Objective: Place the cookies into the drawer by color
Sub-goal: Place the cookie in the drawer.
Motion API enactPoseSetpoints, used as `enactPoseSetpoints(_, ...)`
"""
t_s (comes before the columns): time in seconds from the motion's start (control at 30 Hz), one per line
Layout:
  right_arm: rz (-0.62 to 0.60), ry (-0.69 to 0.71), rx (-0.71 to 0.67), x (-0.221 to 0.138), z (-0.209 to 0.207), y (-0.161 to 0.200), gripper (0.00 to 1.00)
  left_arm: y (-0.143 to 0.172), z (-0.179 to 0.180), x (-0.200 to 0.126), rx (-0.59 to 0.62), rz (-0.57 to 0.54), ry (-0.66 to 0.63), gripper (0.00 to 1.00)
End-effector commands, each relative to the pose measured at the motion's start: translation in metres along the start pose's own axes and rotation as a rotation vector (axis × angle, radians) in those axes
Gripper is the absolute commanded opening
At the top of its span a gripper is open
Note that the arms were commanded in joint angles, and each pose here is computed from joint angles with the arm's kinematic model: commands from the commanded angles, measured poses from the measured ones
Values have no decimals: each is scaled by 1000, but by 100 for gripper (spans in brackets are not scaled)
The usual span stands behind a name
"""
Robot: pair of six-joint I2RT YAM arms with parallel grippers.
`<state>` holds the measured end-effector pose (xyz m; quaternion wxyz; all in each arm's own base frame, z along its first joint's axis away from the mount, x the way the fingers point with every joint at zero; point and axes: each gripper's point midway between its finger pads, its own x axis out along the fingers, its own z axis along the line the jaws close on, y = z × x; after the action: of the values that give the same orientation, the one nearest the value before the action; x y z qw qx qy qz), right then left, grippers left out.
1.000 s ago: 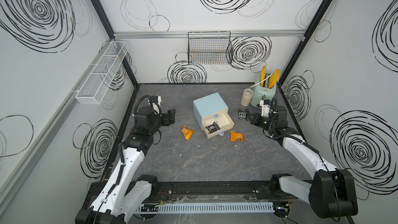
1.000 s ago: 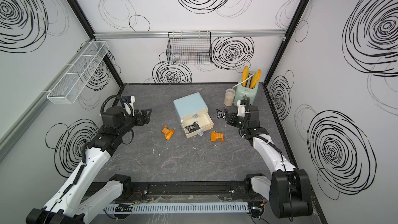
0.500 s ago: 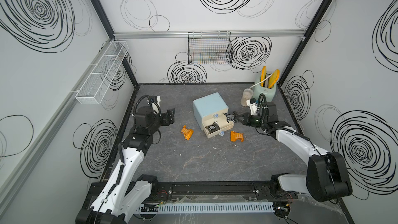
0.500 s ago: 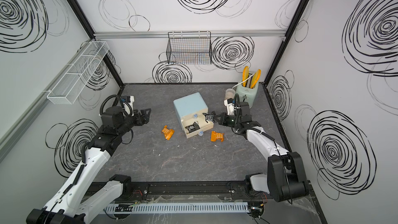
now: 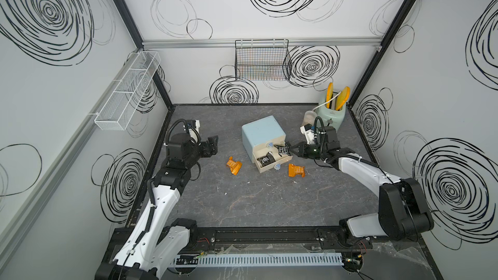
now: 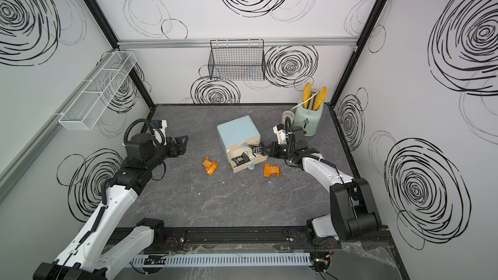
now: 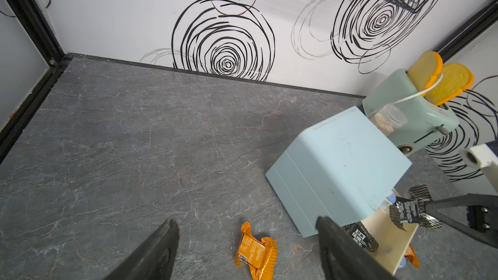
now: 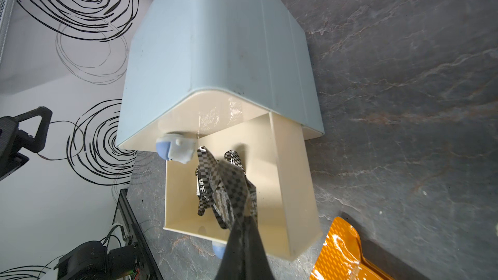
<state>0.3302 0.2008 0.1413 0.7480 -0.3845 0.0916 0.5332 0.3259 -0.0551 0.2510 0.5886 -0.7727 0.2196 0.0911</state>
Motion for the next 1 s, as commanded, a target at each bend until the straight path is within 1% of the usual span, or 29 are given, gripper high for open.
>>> enactPoseSetpoints(0.0,8,12,-20,2,2,-3,0,-12,0,-3,-2,-53,10,84)
enactPoseSetpoints(0.23,20,16,-21,6,3,-3,1,-12,1,-4,-4,-54,8,84)
enactPoseSetpoints(0.43,25,17,-23,9,4,-4,12,-12,1,-4,-6,-55,8,85)
enactPoseSetpoints(0.5,27,17,-25,10,5,-5,20,-12,1,-4,-6,-56,9,84)
enactPoseSetpoints(0.63,30,17,-26,11,5,-5,30,-13,1,-4,-6,-58,8,84)
enactPoseSetpoints(0.83,1,10,-53,5,13,-12,38,-13,1,-4,-9,-58,12,84)
enactPoseSetpoints(0.97,-41,5,-94,-3,20,-18,39,-14,-4,-2,-14,-58,42,84)
